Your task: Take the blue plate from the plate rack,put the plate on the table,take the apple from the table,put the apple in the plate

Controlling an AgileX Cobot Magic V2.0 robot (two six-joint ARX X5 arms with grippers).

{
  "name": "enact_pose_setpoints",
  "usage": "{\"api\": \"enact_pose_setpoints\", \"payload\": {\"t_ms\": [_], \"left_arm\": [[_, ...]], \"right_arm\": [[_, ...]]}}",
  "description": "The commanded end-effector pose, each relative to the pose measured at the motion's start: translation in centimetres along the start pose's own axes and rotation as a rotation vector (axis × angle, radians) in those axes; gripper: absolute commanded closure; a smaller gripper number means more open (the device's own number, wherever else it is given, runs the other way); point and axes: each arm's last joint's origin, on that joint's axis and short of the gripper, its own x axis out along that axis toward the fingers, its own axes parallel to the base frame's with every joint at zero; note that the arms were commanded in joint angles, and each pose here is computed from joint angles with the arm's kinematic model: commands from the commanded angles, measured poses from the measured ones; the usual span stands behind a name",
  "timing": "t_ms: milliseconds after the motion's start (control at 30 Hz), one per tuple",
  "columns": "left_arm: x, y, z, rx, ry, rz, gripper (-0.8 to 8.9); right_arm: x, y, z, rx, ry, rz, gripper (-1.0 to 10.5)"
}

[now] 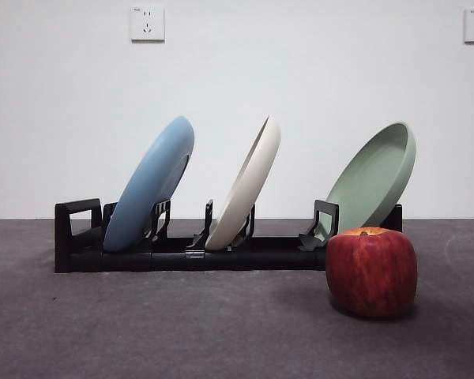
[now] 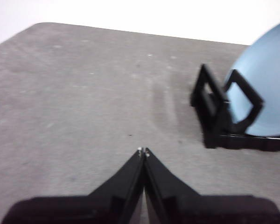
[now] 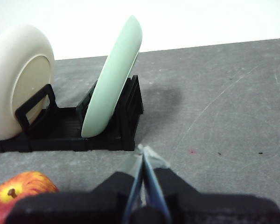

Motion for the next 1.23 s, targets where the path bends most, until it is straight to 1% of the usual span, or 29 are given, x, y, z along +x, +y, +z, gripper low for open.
{"api": "enact_pose_setpoints", "payload": {"t_ms": [33,200,267,400,533,733,900,967,1067,1133,1233], "left_arm": [[0.0,-0.1,0.0,-0.025,-0.001,-0.054,8.18],[-0.4,-0.4,0.9,-0.087,-0.011,-0.119,8.19],[-0.8,-0.6,1.7,-0.088,-0.019,-0.142,8.19],[-2.0,-1.1,4.3,-0.084,-0.036,-0.167,8.19],[-3.1,-1.5,7.4,-0.080,-0.038,-0.171,8.19],[-3.1,-2.3,12.4,-0.079,0.009,-0.229,8.19],[-1.8,-3.0,15.9,-0.069,0.056,-0.311,8.19],[-1.1,-3.3,17.0,-0.073,0.094,-0.373,8.19],[0.1,-3.6,18.3,-0.092,0.173,-0.467,8.19],[1.0,-3.8,18.8,-0.108,0.226,-0.507,8.18],[2.4,-4.0,19.3,-0.131,0.291,-0.557,8.18]], "right_arm": [[0.1,0.0,-0.3,0.066,0.003,0.000,9.5],[0.1,0.0,-0.2,0.162,0.002,0.004,9.5],[0.0,0.0,0.1,0.197,-0.006,0.007,9.5],[-0.4,0.2,1.5,0.272,-0.046,0.017,9.6],[-1.1,0.4,3.8,0.308,-0.062,0.022,9.6],[-1.9,0.9,8.8,0.302,-0.037,0.014,9.6],[-1.7,1.4,13.3,0.225,-0.030,0.011,9.6],[-1.6,1.6,15.2,0.193,-0.010,0.019,9.6],[-1.0,2.1,17.6,0.125,0.060,0.085,9.5],[-0.5,2.4,18.9,0.095,0.118,0.132,9.5],[0.5,2.6,20.5,0.096,0.205,0.172,9.2]]}}
